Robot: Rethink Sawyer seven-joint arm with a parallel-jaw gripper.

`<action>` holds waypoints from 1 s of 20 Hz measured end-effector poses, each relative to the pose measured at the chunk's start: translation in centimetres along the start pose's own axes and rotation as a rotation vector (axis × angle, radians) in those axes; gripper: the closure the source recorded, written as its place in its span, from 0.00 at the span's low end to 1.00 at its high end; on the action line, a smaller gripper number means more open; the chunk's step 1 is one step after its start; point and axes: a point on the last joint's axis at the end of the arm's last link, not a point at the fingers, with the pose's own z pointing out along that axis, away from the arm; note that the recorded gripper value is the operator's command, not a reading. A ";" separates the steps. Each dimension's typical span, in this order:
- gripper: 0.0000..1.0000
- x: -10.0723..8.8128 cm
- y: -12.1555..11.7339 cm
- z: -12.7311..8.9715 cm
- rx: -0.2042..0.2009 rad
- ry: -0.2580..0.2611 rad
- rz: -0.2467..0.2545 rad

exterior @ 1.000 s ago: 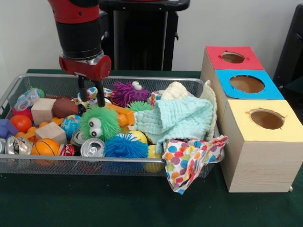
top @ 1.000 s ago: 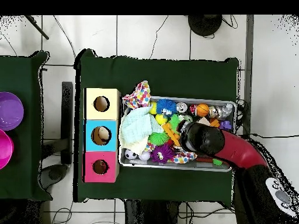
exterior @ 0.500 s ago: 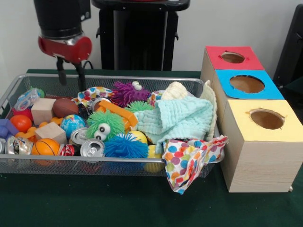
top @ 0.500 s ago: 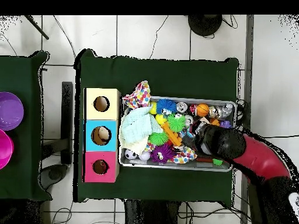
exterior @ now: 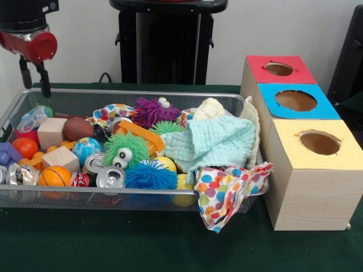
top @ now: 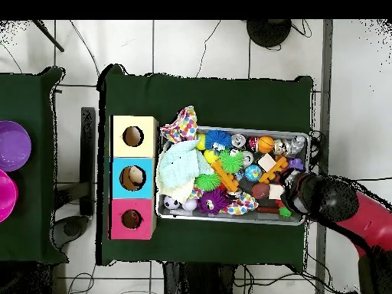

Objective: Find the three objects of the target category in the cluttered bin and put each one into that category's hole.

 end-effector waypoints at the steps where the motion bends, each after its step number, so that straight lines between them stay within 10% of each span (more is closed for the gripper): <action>1: 0.00 0.2 -0.8 0.8 0.007 0.006 -0.003; 20: 0.00 2.7 -3.5 8.3 0.005 0.008 -0.055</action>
